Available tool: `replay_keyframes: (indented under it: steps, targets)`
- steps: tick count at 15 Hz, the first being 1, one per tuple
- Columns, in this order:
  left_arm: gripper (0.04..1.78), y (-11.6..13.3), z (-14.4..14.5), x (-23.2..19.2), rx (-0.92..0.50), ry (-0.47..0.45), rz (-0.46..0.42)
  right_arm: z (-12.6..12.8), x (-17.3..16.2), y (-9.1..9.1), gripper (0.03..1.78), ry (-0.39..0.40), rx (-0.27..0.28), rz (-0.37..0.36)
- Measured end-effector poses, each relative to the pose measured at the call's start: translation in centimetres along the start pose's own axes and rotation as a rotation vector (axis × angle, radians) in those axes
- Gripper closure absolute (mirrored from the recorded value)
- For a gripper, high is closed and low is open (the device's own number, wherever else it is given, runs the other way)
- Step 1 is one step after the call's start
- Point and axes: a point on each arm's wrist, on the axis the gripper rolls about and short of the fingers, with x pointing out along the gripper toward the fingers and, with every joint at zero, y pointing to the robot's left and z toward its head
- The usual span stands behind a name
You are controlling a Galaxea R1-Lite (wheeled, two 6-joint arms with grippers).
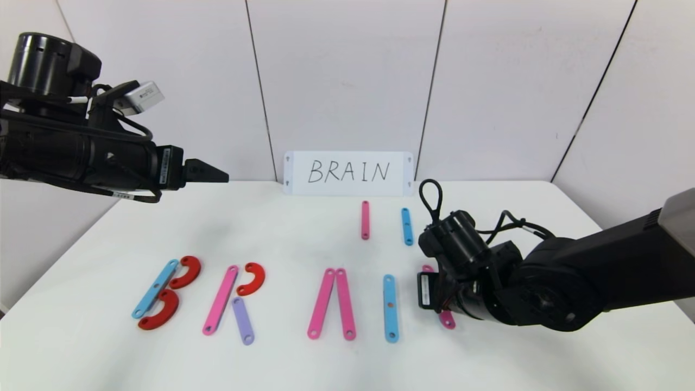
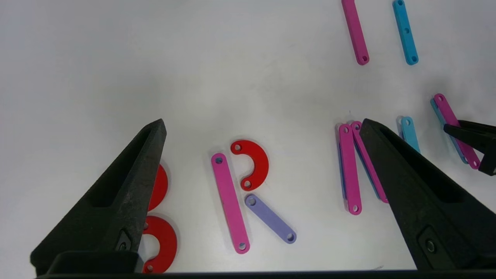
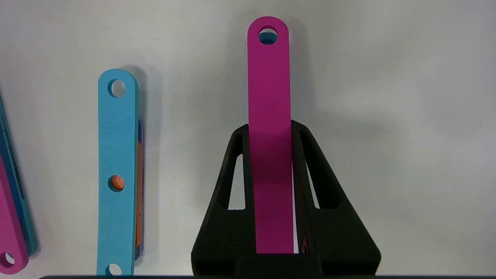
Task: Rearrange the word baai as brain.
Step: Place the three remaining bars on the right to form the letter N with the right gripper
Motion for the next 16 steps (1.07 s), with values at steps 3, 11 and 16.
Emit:
replay_keyframes:
  steps: [3, 11, 16]
  targets:
    - [0.08, 0.0, 0.0, 0.0, 0.0, -0.001, 0.0, -0.1, 0.1, 0.0, 1.44, 0.005, 0.006, -0.003]
    - [0.08, 0.0, 0.0, 0.0, 0.0, 0.001, 0.0, 0.2, -0.6, -0.2, 0.37, -0.005, 0.017, 0.011]
    - [0.08, 0.0, 0.0, 0.0, 0.0, 0.002, -0.002, 3.0, -2.2, 0.4, 0.07, -0.092, -0.001, 0.062]
